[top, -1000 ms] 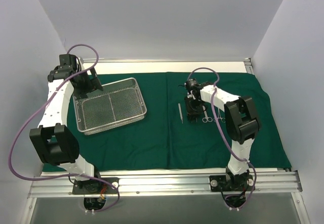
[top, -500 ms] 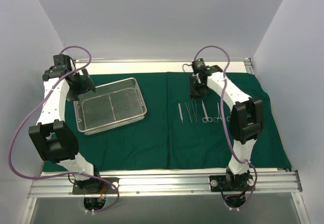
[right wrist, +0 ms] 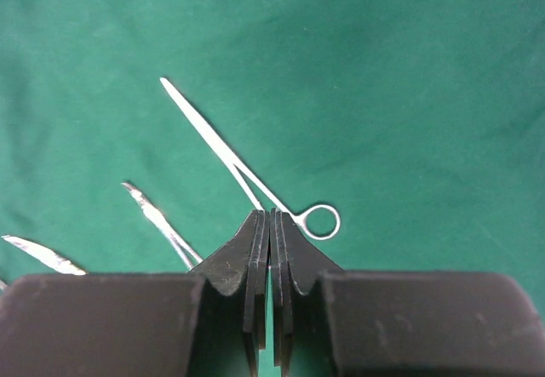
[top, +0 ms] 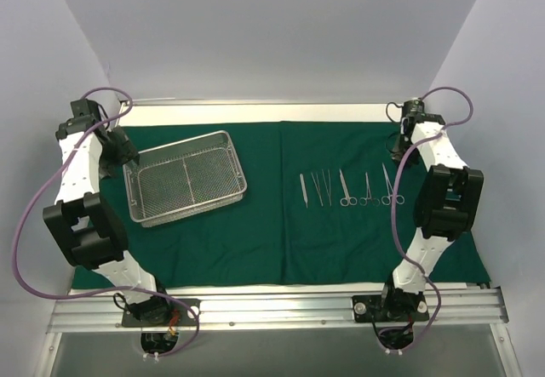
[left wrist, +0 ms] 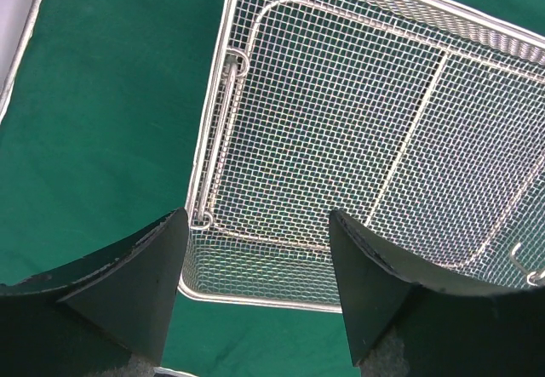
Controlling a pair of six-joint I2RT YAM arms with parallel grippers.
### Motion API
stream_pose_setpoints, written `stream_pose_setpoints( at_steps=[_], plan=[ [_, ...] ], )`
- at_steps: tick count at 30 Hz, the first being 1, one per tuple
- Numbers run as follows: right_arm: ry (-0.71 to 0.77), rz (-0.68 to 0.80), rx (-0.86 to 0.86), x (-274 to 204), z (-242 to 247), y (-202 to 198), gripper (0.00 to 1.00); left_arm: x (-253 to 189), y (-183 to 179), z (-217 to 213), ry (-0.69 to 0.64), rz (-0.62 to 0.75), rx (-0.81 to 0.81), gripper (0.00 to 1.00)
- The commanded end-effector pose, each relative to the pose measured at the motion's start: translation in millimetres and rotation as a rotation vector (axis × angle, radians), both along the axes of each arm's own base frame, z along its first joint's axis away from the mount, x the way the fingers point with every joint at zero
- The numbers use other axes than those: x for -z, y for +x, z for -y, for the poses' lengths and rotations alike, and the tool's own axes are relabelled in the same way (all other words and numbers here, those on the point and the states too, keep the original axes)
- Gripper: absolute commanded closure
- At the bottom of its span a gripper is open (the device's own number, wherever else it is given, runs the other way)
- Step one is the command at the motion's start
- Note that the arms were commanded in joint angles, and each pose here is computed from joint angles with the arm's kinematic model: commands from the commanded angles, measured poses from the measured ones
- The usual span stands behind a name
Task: Open and lay out the surgical kit
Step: Smooth out the surgical kit at the center of the board.
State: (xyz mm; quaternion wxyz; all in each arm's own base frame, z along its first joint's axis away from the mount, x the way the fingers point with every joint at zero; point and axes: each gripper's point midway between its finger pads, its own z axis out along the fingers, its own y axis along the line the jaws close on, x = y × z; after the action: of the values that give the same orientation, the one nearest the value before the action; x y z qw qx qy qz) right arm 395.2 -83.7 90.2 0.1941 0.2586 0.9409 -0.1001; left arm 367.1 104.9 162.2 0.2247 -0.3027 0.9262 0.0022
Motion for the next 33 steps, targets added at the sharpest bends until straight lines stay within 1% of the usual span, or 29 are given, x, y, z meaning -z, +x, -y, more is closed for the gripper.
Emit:
stream_pose_setpoints(
  at_steps=[1,7,10,11,13,14,16,17,18,21,24,28,29,30,33],
  plan=[
    [-0.052,-0.069,-0.004,16,15,-11,1.00,0,-2,-3,0.009,-0.010,-0.004,0.25],
    [-0.042,-0.114,-0.013,46,24,-13,1.00,11,-4,-18,0.006,-0.044,-0.034,0.25],
    [-0.039,-0.130,-0.013,56,27,-12,1.00,21,-7,-28,0.003,-0.074,-0.047,0.31],
    [-0.033,-0.131,-0.014,57,26,-12,1.00,25,-8,-31,-0.001,-0.084,-0.049,0.38],
    [-0.016,-0.133,-0.016,63,24,-11,1.00,27,-6,-37,0.001,-0.092,-0.054,0.41],
    [-0.010,-0.132,-0.018,64,23,-10,1.00,29,-8,-39,-0.001,-0.106,-0.056,0.51],
    [0.007,-0.138,-0.022,69,20,-9,1.00,33,-6,-46,0.017,-0.126,-0.062,0.63],
    [0.010,-0.140,-0.023,72,20,-9,1.00,36,-9,-47,0.017,-0.149,-0.067,0.75],
    [0.017,-0.147,-0.026,75,19,-9,1.00,37,-9,-50,0.021,-0.157,-0.071,0.81],
    [0.029,-0.164,-0.038,83,17,-10,1.00,46,-13,-59,0.034,-0.184,-0.097,0.86],
    [0.047,-0.176,-0.044,91,14,-12,1.00,58,-18,-69,0.044,-0.217,-0.128,0.89],
    [0.061,-0.191,-0.044,99,11,-16,1.00,76,-24,-72,0.019,-0.244,-0.150,0.94],
    [0.062,-0.191,-0.043,100,11,-16,1.00,82,-25,-73,0.017,-0.253,-0.153,0.96],
    [0.064,-0.198,-0.040,102,11,-18,1.00,87,-27,-71,-0.008,-0.257,-0.159,0.98],
    [0.056,-0.222,-0.041,108,12,-24,1.00,105,-33,-70,-0.044,-0.276,-0.171,0.98]
  ],
)
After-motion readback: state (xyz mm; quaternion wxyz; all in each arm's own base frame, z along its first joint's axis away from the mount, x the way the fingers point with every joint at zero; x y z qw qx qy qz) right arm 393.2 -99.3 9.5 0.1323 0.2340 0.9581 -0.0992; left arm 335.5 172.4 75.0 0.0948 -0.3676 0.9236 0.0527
